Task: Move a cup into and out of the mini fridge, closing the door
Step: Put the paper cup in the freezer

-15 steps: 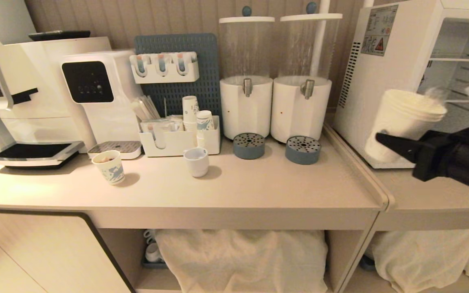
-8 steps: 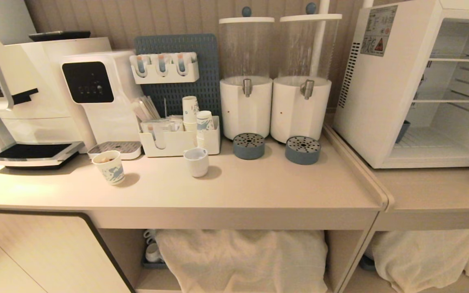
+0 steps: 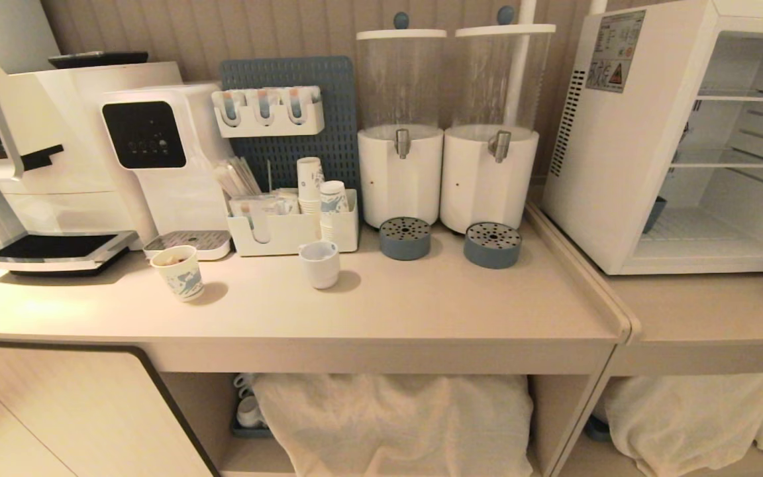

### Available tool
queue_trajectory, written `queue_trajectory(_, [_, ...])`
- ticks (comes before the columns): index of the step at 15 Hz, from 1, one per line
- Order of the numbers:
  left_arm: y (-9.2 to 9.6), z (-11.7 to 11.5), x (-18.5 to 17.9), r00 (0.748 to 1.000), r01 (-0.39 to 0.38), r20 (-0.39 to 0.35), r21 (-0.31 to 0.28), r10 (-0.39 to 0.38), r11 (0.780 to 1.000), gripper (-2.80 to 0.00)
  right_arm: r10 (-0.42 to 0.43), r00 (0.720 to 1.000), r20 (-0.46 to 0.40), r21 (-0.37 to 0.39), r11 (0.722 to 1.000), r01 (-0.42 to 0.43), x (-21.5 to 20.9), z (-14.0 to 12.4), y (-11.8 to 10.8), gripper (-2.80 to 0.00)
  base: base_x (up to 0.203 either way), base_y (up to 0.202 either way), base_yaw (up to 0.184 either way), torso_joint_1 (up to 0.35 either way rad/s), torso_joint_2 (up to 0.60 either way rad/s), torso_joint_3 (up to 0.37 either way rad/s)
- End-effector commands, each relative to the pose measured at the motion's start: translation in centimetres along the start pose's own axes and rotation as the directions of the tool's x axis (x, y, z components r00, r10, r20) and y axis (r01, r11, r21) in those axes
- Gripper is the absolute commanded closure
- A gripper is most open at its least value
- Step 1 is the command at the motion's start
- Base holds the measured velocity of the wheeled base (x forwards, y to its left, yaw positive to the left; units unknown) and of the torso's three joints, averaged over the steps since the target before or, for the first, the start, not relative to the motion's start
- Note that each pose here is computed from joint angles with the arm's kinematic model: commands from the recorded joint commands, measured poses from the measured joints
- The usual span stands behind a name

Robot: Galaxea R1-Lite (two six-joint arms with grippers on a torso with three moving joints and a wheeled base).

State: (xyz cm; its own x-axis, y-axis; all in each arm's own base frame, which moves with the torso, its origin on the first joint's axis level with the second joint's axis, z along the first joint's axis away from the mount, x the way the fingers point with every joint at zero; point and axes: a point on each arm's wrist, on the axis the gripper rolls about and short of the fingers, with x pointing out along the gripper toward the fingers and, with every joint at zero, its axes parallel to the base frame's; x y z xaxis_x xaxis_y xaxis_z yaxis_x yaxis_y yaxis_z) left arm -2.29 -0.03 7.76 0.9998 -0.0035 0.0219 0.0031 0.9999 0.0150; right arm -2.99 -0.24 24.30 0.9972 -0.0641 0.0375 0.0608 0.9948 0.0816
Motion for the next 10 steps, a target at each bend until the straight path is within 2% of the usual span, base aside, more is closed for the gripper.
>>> queue_trajectory(1, [0.0,-0.2,0.1,1.000,0.001,-0.007,0.000,-0.001,1.000,0.00,0.046,0.997,0.064,-0.002,0.999,-0.046,-3.3,-1.9,0.1,0.00,0.000,0.000,0.000,0.000,0.00,0.000])
queue_trajectory(3, [0.0,-0.2,0.1,1.000,0.000,-0.007,0.000,0.000,1.000,0.00,0.049,0.998,0.043,0.000,0.999,-0.049,-3.4,-2.5,0.1,0.00,0.000,0.000,0.000,0.000,0.00,0.000])
queue_trajectory(6, [0.0,-0.2,0.1,1.000,0.001,-0.007,0.000,-0.001,1.000,0.00,0.105,0.988,0.112,-0.048,0.994,-0.101,-5.1,-3.3,-0.2,0.00,0.000,0.000,0.000,0.000,0.00,0.000])
queue_trajectory(8, [0.0,-0.2,0.1,1.000,0.001,-0.007,0.002,-0.001,1.000,0.00,0.122,0.981,0.151,-0.076,0.991,-0.112,-6.5,-5.3,-0.5,0.00,0.000,0.000,0.000,0.000,0.00,0.000])
queue_trajectory(9, [0.0,-0.2,0.1,1.000,0.000,-0.007,0.000,0.000,1.000,0.00,0.109,0.984,0.143,-0.079,0.992,-0.098,-6.5,-6.5,-0.6,0.00,0.000,0.000,0.000,0.000,0.00,0.000])
queue_trajectory(10, [0.0,-0.2,0.1,1.000,0.000,-0.007,0.000,0.000,1.000,0.00,0.053,0.991,0.119,-0.072,0.996,-0.045,-5.7,-7.5,-0.7,0.00,0.000,0.000,0.000,0.000,0.00,0.000])
